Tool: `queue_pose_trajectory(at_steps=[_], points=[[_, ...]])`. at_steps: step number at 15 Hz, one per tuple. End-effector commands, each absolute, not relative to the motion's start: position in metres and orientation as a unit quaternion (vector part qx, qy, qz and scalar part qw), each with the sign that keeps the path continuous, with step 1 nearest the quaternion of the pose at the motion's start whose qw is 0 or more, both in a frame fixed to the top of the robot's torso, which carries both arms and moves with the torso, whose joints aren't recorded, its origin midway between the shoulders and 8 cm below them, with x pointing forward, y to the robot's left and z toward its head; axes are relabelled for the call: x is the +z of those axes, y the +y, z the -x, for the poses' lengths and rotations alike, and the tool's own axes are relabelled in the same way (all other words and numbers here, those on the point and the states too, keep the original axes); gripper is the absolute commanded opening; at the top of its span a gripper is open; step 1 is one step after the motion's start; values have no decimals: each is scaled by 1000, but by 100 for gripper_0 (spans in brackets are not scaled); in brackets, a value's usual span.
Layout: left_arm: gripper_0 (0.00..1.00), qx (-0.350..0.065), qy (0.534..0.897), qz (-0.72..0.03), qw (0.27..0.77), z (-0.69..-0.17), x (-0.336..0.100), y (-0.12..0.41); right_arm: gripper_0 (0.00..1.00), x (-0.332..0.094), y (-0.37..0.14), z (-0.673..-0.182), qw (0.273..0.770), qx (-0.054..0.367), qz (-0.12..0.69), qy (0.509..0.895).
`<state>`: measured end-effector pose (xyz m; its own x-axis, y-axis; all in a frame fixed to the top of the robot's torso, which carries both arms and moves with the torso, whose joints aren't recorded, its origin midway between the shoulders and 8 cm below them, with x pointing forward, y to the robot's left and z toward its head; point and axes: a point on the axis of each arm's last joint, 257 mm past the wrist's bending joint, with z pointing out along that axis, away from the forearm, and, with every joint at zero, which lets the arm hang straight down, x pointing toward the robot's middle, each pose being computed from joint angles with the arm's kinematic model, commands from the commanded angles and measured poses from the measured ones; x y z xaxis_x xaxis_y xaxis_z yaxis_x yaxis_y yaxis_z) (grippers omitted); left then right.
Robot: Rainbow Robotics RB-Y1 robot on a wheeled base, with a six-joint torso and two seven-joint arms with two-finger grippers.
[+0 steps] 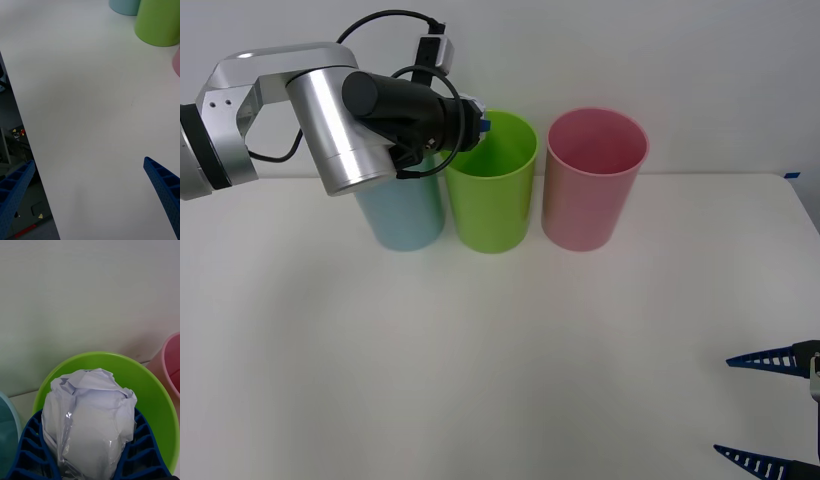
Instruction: Put cans in the blue bin and PET bottles in the pink bin and trash in the green bin.
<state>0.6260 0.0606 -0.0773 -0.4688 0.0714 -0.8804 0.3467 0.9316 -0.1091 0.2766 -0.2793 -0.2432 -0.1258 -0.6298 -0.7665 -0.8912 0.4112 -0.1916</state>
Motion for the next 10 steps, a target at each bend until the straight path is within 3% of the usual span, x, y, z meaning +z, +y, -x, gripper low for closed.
queue_pose_trajectory(at_steps=[1, 3, 6, 10], points=[[0, -144, 847, -118, 498, -625, -77, 58, 100, -243, -279, -277, 410, 159, 519, 733], [4, -153, 849, -109, 493, -624, -73, 55, 100, -243, -279, -277, 410, 159, 519, 733], [100, -160, 846, -109, 497, -625, -68, 51, 100, -243, -279, -277, 410, 159, 519, 733], [100, -168, 844, -108, 498, -625, -65, 48, 100, -243, -279, -277, 410, 159, 519, 733]])
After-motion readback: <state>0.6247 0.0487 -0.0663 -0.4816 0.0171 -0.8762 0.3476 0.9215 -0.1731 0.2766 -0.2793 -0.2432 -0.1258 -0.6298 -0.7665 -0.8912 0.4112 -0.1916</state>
